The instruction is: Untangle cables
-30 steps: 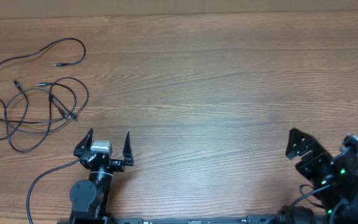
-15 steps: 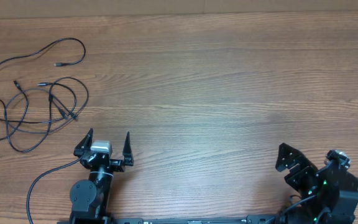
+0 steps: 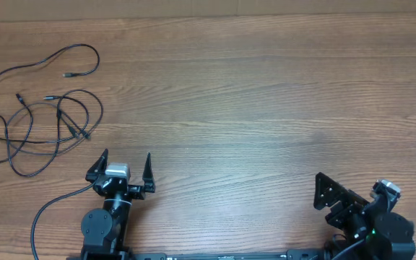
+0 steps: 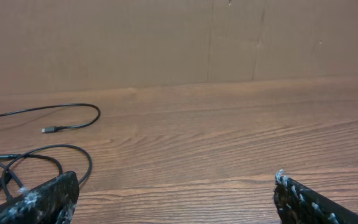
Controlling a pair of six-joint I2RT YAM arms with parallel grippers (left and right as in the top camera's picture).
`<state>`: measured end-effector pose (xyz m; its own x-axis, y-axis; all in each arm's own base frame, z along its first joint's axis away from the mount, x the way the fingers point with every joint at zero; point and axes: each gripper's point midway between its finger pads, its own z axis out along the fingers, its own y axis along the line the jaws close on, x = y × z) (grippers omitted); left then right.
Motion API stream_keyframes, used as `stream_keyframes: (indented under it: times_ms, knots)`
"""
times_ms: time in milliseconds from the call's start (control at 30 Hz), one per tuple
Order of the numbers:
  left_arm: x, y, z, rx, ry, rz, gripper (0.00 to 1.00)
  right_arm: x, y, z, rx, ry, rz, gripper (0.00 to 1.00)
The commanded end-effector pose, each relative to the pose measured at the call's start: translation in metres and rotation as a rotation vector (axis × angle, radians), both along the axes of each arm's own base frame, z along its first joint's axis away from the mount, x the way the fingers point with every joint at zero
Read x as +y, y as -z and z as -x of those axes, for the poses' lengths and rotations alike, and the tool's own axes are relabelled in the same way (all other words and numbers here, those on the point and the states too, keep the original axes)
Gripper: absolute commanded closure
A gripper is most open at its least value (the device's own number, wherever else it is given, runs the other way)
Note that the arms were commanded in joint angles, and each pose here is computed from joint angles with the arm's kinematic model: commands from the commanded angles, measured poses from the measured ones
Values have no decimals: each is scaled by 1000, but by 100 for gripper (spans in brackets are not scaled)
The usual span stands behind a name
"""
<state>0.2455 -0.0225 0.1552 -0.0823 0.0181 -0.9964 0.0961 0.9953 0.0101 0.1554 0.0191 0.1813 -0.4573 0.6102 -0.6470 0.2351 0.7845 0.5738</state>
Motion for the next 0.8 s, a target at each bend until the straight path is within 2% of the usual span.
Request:
stream_keyframes:
  times_ms: [0,267,433,633,767]
  knots:
    - [4,0,0,-8,-19,-19,0,-1,-8,0,-61,2,6,0]
    - [4,0,0,-8,-19,-20,0,1,-18,-20,-188,-4,-1,0]
    - [4,0,0,-8,-19,-19,1,6,-59,-42,-414,-47,33,0]
    - [4,0,0,-8,-19,-20,1,26,-137,-41,-847,-194,316,0]
    - [4,0,0,-8,-19,-20,0,39,-162,-31,-1061,-260,552,0]
